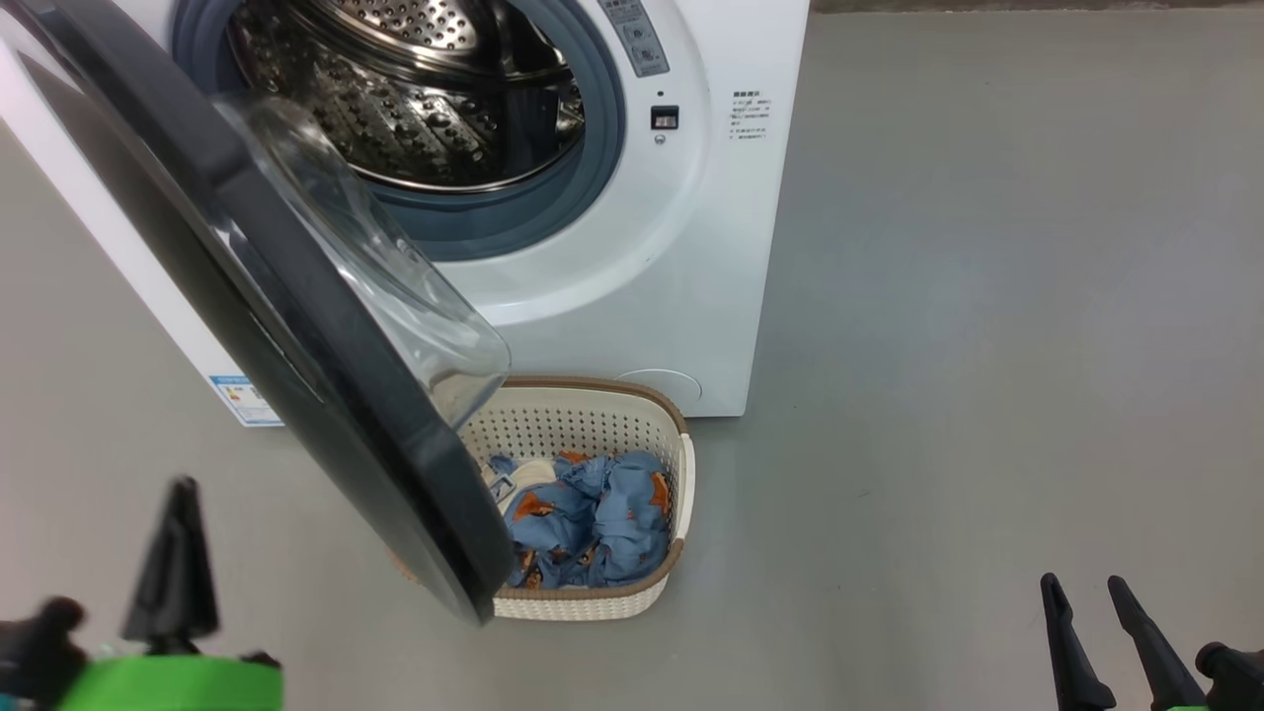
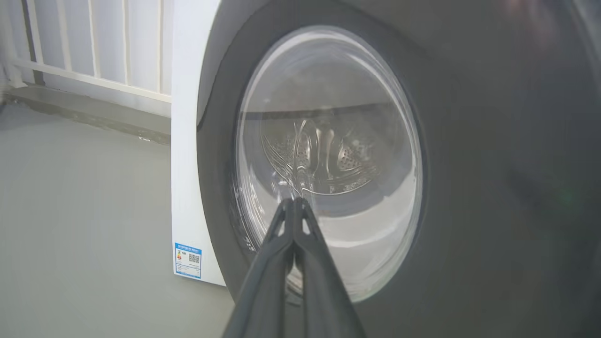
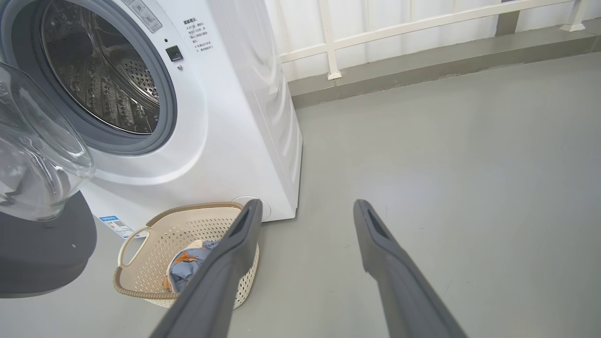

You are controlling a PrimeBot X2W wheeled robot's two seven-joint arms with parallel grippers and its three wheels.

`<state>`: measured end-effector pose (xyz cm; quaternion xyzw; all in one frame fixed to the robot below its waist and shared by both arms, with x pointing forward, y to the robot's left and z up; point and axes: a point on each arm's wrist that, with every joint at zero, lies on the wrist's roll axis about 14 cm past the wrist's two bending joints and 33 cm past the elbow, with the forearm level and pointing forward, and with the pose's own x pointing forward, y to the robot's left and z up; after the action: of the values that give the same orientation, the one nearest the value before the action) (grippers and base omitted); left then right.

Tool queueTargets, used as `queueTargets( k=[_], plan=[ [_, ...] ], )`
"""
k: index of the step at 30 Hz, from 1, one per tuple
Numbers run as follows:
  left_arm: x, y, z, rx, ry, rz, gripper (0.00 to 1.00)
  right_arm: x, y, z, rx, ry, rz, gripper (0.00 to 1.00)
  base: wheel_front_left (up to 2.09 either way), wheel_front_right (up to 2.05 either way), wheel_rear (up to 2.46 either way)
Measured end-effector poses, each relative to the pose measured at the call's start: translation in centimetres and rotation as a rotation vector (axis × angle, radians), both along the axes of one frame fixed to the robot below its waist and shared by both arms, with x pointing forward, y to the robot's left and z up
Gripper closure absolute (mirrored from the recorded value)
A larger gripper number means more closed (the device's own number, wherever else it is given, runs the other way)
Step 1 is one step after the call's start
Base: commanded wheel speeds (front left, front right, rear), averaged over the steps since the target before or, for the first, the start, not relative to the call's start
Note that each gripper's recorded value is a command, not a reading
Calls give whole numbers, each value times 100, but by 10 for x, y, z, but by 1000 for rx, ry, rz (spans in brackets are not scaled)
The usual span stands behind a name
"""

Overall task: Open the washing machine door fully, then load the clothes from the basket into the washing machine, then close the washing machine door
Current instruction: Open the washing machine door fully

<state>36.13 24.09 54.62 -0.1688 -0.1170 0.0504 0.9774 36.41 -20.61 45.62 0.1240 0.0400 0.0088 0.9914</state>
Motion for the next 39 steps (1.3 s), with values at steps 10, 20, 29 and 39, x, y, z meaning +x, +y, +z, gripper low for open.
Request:
queueTargets(
  k=[10,20,29,39],
  plan=[
    [-22,-23,141,32,-454,-52,100,2,-1,4,-21,-12,3,0,0,0,0],
    [-34,-130,150,-95,-489,-404,100,-3,-1,6,-22,-17,3,0,0,0,0],
    [-15,-171,72,-186,-214,-517,100,-8,3,8,-18,-24,13,0,0,0,0],
    [5,-173,23,-177,-54,-506,100,-9,1,4,-14,-12,5,0,0,0,0]
  ],
)
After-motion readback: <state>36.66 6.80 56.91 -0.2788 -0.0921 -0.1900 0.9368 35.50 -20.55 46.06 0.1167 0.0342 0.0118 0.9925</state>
